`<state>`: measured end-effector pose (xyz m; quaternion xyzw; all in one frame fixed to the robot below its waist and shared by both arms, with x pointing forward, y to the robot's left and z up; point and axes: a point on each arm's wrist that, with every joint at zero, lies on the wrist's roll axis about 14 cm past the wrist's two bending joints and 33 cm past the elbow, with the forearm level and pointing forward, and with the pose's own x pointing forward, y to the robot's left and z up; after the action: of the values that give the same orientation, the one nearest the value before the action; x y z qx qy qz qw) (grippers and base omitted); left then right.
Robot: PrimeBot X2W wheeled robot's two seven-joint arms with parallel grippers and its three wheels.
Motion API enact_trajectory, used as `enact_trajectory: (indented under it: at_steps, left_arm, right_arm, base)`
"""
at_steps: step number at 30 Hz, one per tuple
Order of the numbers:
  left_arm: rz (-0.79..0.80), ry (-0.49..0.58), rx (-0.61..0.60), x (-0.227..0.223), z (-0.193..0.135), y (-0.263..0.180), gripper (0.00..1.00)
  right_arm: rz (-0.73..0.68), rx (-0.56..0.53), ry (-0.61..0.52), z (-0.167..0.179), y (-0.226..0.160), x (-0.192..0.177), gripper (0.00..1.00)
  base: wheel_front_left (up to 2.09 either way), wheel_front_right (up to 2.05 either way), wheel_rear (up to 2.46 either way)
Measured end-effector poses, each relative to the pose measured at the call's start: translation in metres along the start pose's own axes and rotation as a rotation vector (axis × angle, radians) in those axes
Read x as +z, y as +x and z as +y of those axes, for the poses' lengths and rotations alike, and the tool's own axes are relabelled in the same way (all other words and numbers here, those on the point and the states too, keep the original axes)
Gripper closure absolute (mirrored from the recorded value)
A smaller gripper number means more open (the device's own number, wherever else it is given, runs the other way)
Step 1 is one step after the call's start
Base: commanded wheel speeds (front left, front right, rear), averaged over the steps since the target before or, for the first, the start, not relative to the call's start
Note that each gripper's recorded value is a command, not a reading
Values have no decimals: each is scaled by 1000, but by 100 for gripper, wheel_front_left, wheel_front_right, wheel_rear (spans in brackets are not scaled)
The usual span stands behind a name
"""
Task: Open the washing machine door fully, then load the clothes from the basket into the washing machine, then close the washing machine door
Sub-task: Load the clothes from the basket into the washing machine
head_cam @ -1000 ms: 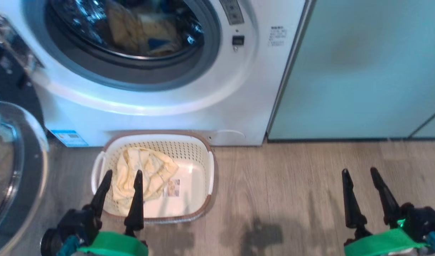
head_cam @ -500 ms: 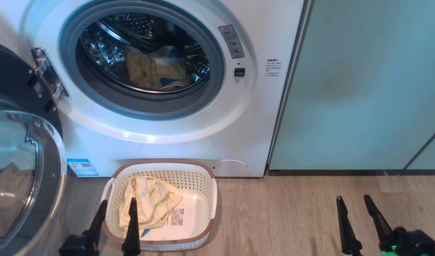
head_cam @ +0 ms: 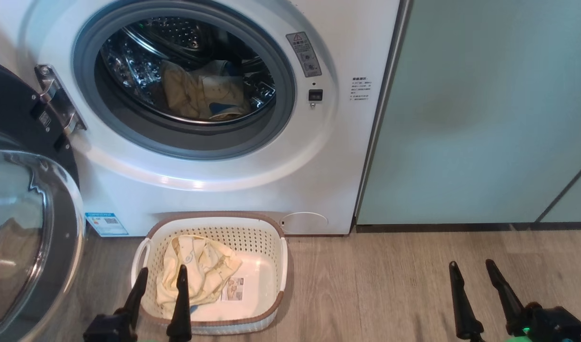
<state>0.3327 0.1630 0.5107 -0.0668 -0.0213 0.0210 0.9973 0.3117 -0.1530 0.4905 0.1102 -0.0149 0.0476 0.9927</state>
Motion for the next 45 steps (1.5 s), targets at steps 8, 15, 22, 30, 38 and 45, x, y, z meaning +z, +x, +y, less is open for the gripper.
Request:
enact_trajectory:
  at_steps: [8, 15, 22, 30, 38, 45]
  left_arm:
    - [31, 9, -18, -11, -2, 1, 0]
    - [186, 21, -48, -58, -4, 11, 0]
    - [367, 17, -114, -119, -19, 41, 0]
    - [564, 47, -180, -195, -31, 85, 0]
    - [759, 174, -277, -275, -37, 119, 0]
    - [854, 331, -290, -338, -18, 146, 0]
  right_arm:
    - [10, -3, 1, -1, 1, -3, 0]
    - [38, -3, 6, 0, 6, -10, 0]
    - [43, -9, 0, -6, 31, -12, 0]
    - [75, -41, 13, -23, 65, -27, 0]
    - [112, -110, 32, -53, 95, -50, 0]
    - [130, -135, 71, -69, 123, -74, 0]
  base:
    - [0, 0, 0]
    - [0, 0, 0]
    - [0, 0, 0]
    - [0, 0, 0]
    - [0, 0, 0]
    - [0, 0, 0]
